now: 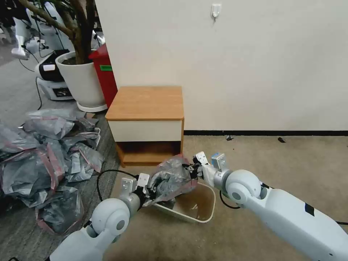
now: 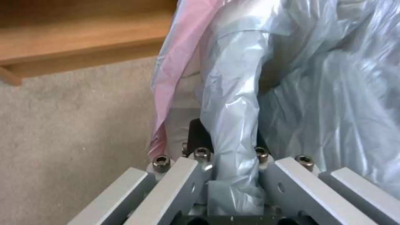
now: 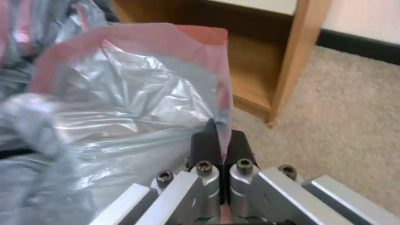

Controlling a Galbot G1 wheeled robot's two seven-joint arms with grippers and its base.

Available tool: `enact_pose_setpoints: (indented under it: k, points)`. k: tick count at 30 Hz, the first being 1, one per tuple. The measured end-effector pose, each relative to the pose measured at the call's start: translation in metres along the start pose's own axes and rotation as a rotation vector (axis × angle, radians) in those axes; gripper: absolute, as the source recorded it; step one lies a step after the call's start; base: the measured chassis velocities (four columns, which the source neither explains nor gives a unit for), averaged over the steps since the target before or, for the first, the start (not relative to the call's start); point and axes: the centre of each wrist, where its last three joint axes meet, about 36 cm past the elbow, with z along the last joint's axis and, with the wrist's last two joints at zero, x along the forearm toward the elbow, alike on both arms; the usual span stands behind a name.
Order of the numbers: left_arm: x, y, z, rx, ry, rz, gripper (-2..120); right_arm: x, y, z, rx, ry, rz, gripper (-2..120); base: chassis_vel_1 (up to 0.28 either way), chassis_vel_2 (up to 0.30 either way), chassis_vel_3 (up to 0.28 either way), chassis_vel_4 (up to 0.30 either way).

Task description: Pick up the garbage bag from the table and place it over the trash can.

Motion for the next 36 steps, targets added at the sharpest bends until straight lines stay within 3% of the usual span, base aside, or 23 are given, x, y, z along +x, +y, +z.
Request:
enact_pose_setpoints:
  k: [16, 36]
  points:
    - [0.012, 0.031, -0.025, 0.069, -0.146, -0.060, 3, 0.023, -0.020, 0.004, -0.021, 0.023, 0.063, 0, 0.000, 0.000, 0.000, 0.000]
    - [0.008, 0.039, -0.030, 0.173, -0.224, -0.095, 3, 0.044, -0.021, 0.022, -0.108, 0.058, 0.061, 0, 0.000, 0.000, 0.000, 0.000]
